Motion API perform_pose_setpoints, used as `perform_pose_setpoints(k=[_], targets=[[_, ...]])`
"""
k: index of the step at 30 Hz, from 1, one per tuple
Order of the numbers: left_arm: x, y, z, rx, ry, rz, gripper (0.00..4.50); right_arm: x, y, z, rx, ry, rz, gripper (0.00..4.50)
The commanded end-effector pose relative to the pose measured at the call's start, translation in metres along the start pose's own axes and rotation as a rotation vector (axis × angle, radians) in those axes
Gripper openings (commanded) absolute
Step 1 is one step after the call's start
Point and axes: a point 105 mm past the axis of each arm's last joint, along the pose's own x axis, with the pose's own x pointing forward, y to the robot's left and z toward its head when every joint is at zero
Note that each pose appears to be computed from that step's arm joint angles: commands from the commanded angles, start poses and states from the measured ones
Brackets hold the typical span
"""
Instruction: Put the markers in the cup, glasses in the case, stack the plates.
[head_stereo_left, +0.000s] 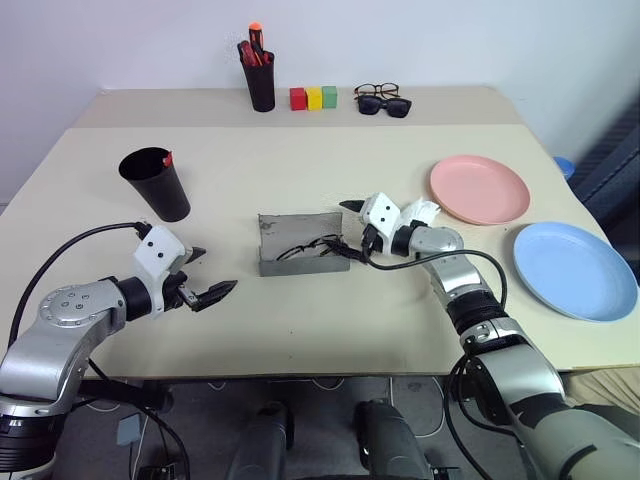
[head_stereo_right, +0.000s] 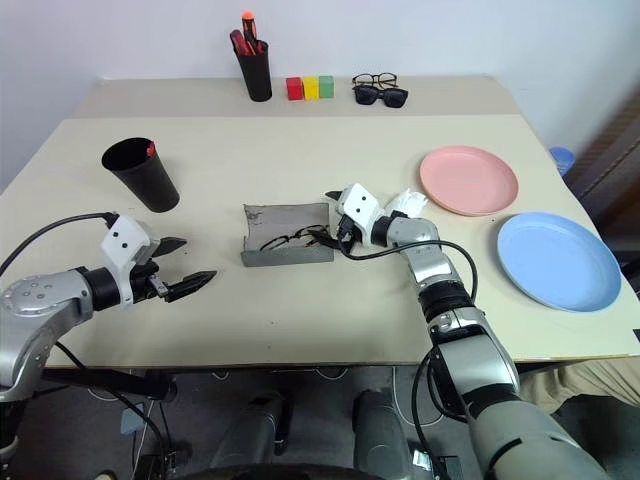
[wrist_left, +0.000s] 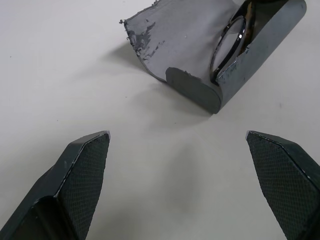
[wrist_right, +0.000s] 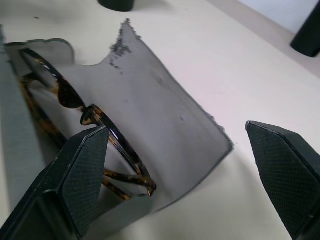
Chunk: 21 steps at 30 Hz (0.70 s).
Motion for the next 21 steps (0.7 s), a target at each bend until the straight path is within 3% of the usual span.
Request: perform_pose_setpoints(k=[1, 11, 21], targets=[[-0.002, 0.0, 0.011, 0.05, -0.03, 0.01, 4.5, 0.003, -0.011, 0.017, -0.048, -0.05, -0.038, 4.45], [0.0, -0.003, 0.01, 0.045, -0.031, 0.005, 4.5, -0.001, -0.013, 0.018, -0.039, -0.061, -0.041, 4.45], [0.0, -0.004, 0.007, 0.035, -0.026, -0.003, 4.5, -0.005, -0.004, 0.045, 0.01, -0.193, 0.022, 4.45]])
